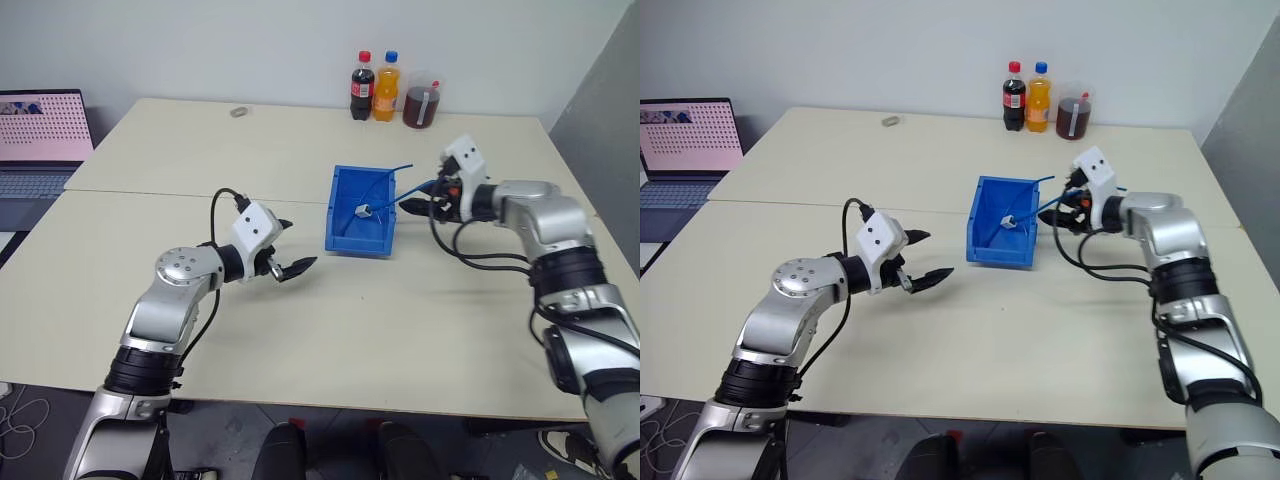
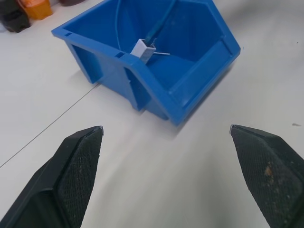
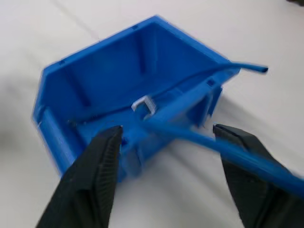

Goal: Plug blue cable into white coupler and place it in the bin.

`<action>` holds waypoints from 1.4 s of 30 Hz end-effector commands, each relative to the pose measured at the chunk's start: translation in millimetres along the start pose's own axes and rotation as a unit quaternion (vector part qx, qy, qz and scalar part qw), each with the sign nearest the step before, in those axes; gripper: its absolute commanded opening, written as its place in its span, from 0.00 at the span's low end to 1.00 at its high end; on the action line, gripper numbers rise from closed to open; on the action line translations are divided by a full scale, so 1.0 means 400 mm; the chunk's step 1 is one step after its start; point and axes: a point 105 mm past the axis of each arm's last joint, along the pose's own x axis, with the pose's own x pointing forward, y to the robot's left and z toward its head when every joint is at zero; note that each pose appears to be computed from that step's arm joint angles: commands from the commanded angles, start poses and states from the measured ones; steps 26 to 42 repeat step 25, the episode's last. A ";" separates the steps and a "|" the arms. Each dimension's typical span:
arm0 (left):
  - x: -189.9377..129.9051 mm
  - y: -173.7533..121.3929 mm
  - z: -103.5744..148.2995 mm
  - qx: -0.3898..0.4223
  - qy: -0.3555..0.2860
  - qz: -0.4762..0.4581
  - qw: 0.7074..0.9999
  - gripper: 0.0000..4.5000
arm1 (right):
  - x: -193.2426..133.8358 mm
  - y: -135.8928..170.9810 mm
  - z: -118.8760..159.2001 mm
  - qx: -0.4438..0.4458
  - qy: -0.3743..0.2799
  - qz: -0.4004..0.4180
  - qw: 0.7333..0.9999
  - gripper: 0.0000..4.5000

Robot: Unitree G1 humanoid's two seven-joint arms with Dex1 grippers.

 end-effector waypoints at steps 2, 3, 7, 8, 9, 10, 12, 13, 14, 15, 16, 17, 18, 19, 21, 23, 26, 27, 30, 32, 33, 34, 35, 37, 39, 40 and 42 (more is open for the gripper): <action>-0.031 0.052 0.011 -0.014 -0.015 0.028 0.999 1.00 | -0.057 0.095 -0.015 -0.044 0.018 0.072 0.996 0.99; -0.039 0.063 0.006 -0.016 -0.012 0.037 0.999 1.00 | -0.067 0.113 -0.030 -0.051 0.024 0.080 0.995 0.99; -0.074 0.093 -0.013 -0.013 0.002 0.070 0.997 1.00 | -0.093 0.138 -0.047 -0.058 0.003 0.055 0.997 0.99; -0.086 0.100 -0.012 -0.013 -0.002 0.082 0.997 1.00 | -0.101 0.138 -0.043 -0.052 -0.015 0.041 0.998 0.99; -0.098 0.104 -0.014 -0.020 -0.003 0.089 0.996 1.00 | -0.111 0.143 -0.042 -0.041 -0.030 0.032 0.998 0.99; -0.109 0.108 -0.015 -0.027 -0.005 0.095 0.995 1.00 | -0.124 0.151 -0.042 -0.028 -0.043 0.029 0.998 0.99; -0.126 0.103 -0.026 -0.037 0.001 0.094 0.995 1.00 | -0.146 0.178 -0.039 -0.014 -0.062 0.036 0.997 0.99; -0.132 0.099 -0.031 -0.040 0.007 0.092 0.995 1.00 | -0.156 0.190 -0.035 -0.010 -0.069 0.040 0.997 0.99; -0.137 0.096 -0.036 -0.042 0.012 0.093 0.995 1.00 | -0.165 0.198 -0.030 -0.007 -0.076 0.042 0.996 0.99; -0.141 0.093 -0.038 -0.044 0.014 0.093 0.995 1.00 | -0.175 0.202 -0.023 0.002 -0.086 0.044 0.995 0.99; -0.143 0.091 -0.041 -0.046 0.018 0.094 0.994 1.00 | -0.184 0.202 -0.015 0.015 -0.097 0.044 0.994 0.99; -0.145 0.090 -0.041 -0.050 0.017 0.094 0.994 1.00 | -0.191 0.195 -0.010 0.025 -0.104 0.039 0.994 0.99; -0.146 0.089 -0.039 -0.052 0.016 0.094 0.994 1.00 | -0.197 0.186 -0.008 0.031 -0.106 0.031 0.993 0.99; -0.146 0.088 -0.037 -0.055 0.017 0.093 0.994 1.00 | -0.201 0.175 -0.010 0.032 -0.104 0.020 0.994 0.99; -0.145 0.085 -0.028 -0.061 0.010 0.088 0.994 1.00 | -0.203 0.154 -0.017 0.032 -0.096 0.000 0.995 0.99; -0.145 0.083 -0.023 -0.065 0.008 0.084 0.994 1.00 | -0.201 0.145 -0.023 0.030 -0.088 -0.005 0.996 0.99; -0.145 0.074 -0.017 -0.066 0.006 0.069 0.995 1.00 | -0.196 0.147 -0.026 0.025 -0.082 -0.001 0.996 0.99; -0.145 0.074 -0.017 -0.066 0.006 0.069 0.995 1.00 | -0.196 0.147 -0.026 0.025 -0.082 -0.001 0.996 0.99; -0.145 0.074 -0.017 -0.066 0.006 0.069 0.995 1.00 | -0.196 0.147 -0.026 0.025 -0.082 -0.001 0.996 0.99; -0.145 0.074 -0.017 -0.066 0.006 0.069 0.995 1.00 | -0.196 0.147 -0.026 0.025 -0.082 -0.001 0.996 0.99; -0.145 0.074 -0.017 -0.066 0.006 0.069 0.995 1.00 | -0.196 0.147 -0.026 0.025 -0.082 -0.001 0.996 0.99; -0.145 0.074 -0.017 -0.066 0.006 0.069 0.995 1.00 | -0.196 0.147 -0.026 0.025 -0.082 -0.001 0.996 0.99; -0.145 0.074 -0.017 -0.066 0.006 0.069 0.995 1.00 | -0.196 0.147 -0.026 0.025 -0.082 -0.001 0.996 0.99; -0.145 0.074 -0.017 -0.066 0.006 0.069 0.995 1.00 | -0.196 0.147 -0.026 0.025 -0.082 -0.001 0.996 0.99; -0.145 0.074 -0.017 -0.066 0.006 0.069 0.995 1.00 | -0.196 0.147 -0.026 0.025 -0.082 -0.001 0.996 0.99; -0.145 0.074 -0.017 -0.066 0.006 0.069 0.995 1.00 | -0.196 0.147 -0.026 0.025 -0.082 -0.001 0.996 0.99; -0.145 0.074 -0.017 -0.066 0.006 0.069 0.995 1.00 | -0.196 0.147 -0.026 0.025 -0.082 -0.001 0.996 0.99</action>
